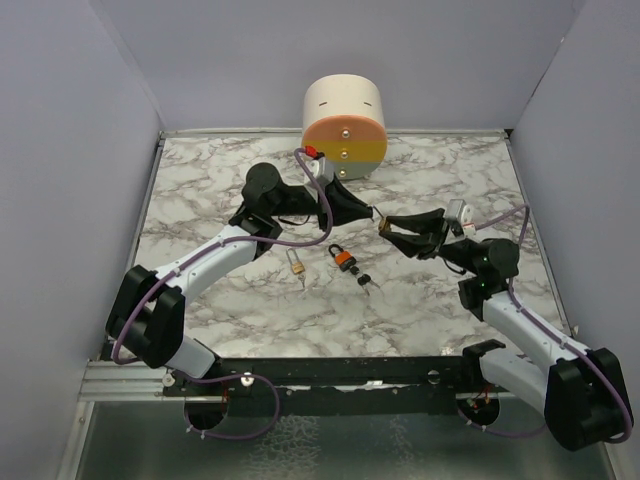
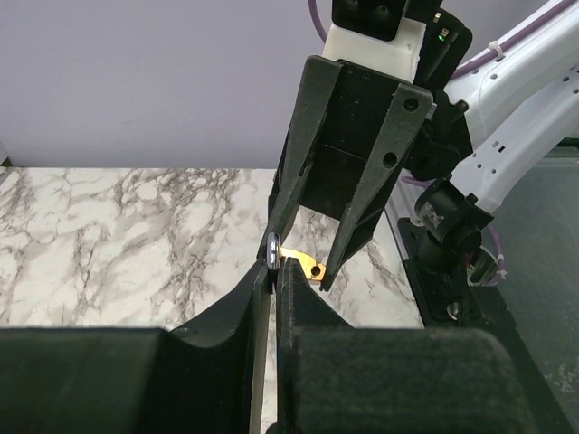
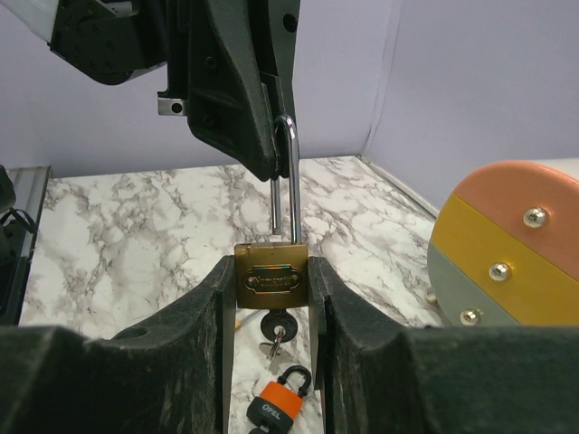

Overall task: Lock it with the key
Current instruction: Pick up the lock from the center of the board.

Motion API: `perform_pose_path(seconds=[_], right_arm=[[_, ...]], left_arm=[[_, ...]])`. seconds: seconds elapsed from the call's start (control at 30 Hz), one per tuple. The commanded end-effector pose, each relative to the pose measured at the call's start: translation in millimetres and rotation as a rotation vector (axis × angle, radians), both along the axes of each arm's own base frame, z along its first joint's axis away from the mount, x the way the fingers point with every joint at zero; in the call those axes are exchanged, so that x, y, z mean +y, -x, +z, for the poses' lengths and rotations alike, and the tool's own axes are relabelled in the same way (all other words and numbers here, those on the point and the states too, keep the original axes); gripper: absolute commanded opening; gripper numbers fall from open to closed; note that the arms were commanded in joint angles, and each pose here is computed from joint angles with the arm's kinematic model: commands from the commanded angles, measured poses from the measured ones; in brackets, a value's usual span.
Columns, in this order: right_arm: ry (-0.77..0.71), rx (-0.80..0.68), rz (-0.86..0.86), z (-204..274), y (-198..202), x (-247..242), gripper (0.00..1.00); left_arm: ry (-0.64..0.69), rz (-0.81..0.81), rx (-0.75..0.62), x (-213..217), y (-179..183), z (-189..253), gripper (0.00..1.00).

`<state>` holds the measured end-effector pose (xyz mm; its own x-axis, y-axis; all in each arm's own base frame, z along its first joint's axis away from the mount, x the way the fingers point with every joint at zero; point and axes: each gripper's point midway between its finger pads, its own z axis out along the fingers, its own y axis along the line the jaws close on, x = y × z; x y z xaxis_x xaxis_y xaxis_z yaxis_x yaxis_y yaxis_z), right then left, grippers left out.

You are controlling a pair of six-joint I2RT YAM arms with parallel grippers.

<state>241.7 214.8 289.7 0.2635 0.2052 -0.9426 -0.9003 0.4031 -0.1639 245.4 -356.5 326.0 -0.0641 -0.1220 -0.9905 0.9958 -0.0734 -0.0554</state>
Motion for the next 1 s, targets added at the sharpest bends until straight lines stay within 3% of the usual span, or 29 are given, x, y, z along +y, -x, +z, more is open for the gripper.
perform_pose_path(seconds=[0.0,0.4,0.7,0.97], right_arm=[[0.011,0.036,-0.009,2.4,-8.0,2.5,0.33],[0.046,0.064,-0.013,6.4,-4.6,1.1,0.65],[0.049,0.077,0.064,4.4,2.4,8.2,0.62],[0.041,0.105,0.152,4.3,4.0,17.2,0.43]], left_arm=[[0.049,-0.021,-0.108,3.3,9.5,28.6,0.04],[-0.014,-0.112,-0.116,16.9,9.0,14.1,0.03],[-0.037,-0.118,-0.107,22.1,-0.7,9.5,0.03],[-0.048,-0.13,-0.104,21.8,-2.3,6.2,0.03]])
